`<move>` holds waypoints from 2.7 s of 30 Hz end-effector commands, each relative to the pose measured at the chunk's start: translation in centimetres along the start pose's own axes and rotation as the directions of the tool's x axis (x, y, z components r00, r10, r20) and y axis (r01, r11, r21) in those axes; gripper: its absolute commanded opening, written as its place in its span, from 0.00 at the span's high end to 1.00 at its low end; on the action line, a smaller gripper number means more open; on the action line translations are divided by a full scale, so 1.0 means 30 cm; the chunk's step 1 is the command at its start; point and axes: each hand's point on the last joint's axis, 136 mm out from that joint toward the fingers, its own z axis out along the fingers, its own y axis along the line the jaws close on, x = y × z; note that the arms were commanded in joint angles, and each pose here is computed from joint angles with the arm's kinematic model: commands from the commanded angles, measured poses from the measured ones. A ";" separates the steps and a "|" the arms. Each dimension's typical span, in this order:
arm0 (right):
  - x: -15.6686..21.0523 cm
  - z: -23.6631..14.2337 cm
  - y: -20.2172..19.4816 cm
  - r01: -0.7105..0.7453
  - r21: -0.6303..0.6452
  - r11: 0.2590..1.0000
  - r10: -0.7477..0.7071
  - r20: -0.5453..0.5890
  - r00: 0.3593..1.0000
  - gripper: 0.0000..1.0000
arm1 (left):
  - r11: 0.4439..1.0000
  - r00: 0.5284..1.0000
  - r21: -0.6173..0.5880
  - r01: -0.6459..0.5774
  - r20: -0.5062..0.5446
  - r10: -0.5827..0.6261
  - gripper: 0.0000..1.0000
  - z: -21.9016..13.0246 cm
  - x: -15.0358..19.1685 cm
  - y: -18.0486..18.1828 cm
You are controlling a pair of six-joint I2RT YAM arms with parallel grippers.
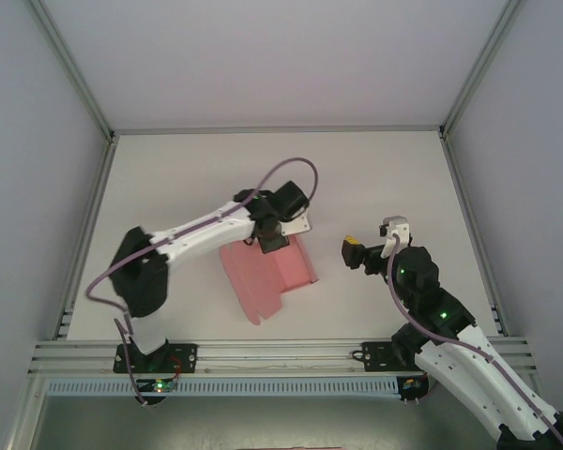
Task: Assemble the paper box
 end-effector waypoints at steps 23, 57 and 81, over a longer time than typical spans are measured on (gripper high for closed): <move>0.000 -0.001 -0.031 0.071 0.031 0.997 -0.070 -0.018 0.997 0.02 | 0.958 0.984 -0.236 -0.161 0.039 0.175 0.00 -0.201 -0.233 0.129; 0.420 0.653 0.357 0.259 -0.431 0.865 -0.468 -0.504 0.726 0.79 | 0.001 0.044 -0.079 0.997 0.543 -0.839 0.00 -0.260 0.734 0.111; 0.408 0.477 0.211 -0.083 0.232 0.969 0.137 -0.230 0.964 0.91 | 0.282 0.222 0.039 0.959 0.515 -0.828 0.00 -0.268 0.491 0.151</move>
